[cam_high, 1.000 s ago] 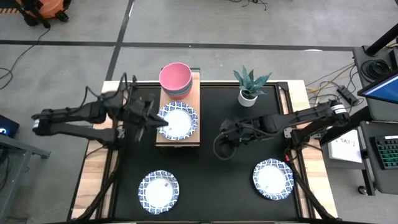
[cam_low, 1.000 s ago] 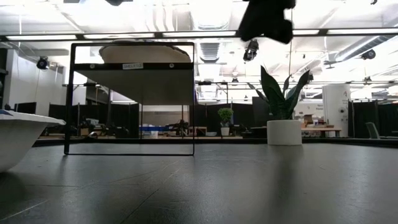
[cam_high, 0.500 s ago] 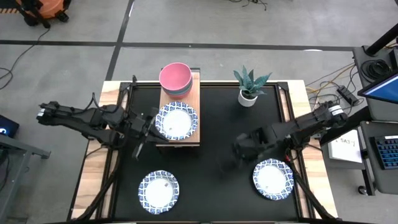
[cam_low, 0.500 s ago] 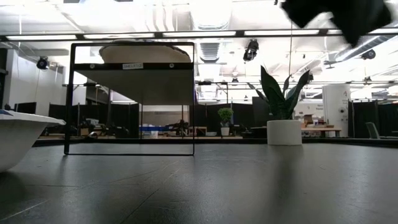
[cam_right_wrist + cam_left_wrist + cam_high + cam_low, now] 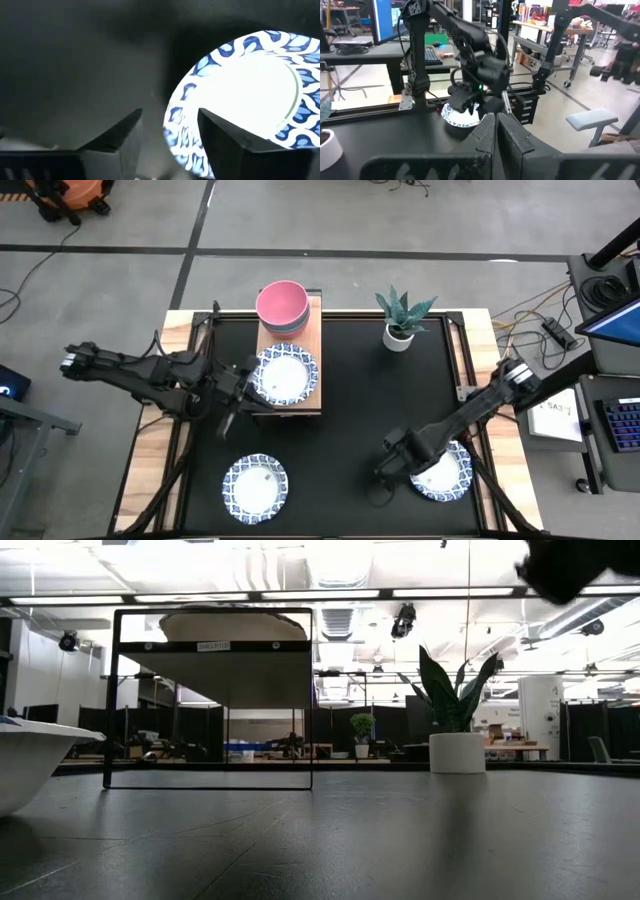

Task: Place and stack bowls onto a shelf
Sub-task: Stack the white patterned bowl on the other white patterned bowl on the shelf

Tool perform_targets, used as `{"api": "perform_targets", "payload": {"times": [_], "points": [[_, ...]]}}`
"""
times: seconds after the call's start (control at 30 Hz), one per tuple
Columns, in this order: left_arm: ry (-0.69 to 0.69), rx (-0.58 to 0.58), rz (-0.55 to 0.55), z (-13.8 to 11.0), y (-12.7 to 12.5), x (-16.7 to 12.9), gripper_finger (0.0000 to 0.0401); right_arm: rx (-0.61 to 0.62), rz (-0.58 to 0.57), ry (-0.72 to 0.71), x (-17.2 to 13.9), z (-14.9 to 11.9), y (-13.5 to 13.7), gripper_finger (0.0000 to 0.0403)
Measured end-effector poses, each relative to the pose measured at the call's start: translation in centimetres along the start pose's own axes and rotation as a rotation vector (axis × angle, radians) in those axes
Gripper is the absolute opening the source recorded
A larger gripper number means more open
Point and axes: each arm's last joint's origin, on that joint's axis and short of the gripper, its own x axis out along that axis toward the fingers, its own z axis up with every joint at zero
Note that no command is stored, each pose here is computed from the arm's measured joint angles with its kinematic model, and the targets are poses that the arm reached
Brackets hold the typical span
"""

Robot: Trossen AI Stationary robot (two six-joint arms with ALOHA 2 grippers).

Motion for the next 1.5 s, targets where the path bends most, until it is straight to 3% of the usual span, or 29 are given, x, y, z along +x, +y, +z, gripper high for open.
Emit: {"api": "perform_targets", "payload": {"times": [0.13, 0.33, 0.53, 0.93, 1.07, 1.2, 1.33, 1.5], "points": [[-0.005, -0.008, -0.020, -0.1, -0.3, 0.5, 0.0000, -0.011, -0.087, 0.002, 2.5, 0.1, 0.9, 0.0194], [-0.007, -0.027, -0.047, -0.2, -0.8, 1.3, 0.0000, -0.051, -0.178, 0.022, 5.2, 0.5, 1.5, 0.0181], [-0.020, -0.036, -0.063, -0.2, -1.1, 1.9, 0.0000, -0.087, -0.209, 0.042, 6.2, 0.7, 1.7, 0.0141], [-0.021, -0.034, -0.062, -0.3, -1.1, 2.0, 0.0000, -0.108, -0.180, 0.044, 5.3, 0.5, 1.5, 0.0026], [-0.021, -0.029, -0.062, -0.3, -1.1, 2.0, 0.0000, -0.156, -0.142, 0.042, 3.1, 0.0, 1.8, 0.0012], [-0.025, -0.025, -0.061, -0.2, -1.1, 1.9, 0.0000, -0.191, -0.115, -0.044, -1.0, -0.4, 1.8, 0.0012], [-0.031, -0.007, -0.060, -0.1, -1.1, 1.7, 0.0000, -0.249, -0.055, -0.256, -5.9, -0.6, 2.2, 0.0012], [-0.047, -0.001, -0.060, 0.1, -1.1, 1.4, 0.0000, -0.458, 0.029, -0.627, -11.9, -0.5, 2.8, 0.0012]]}}
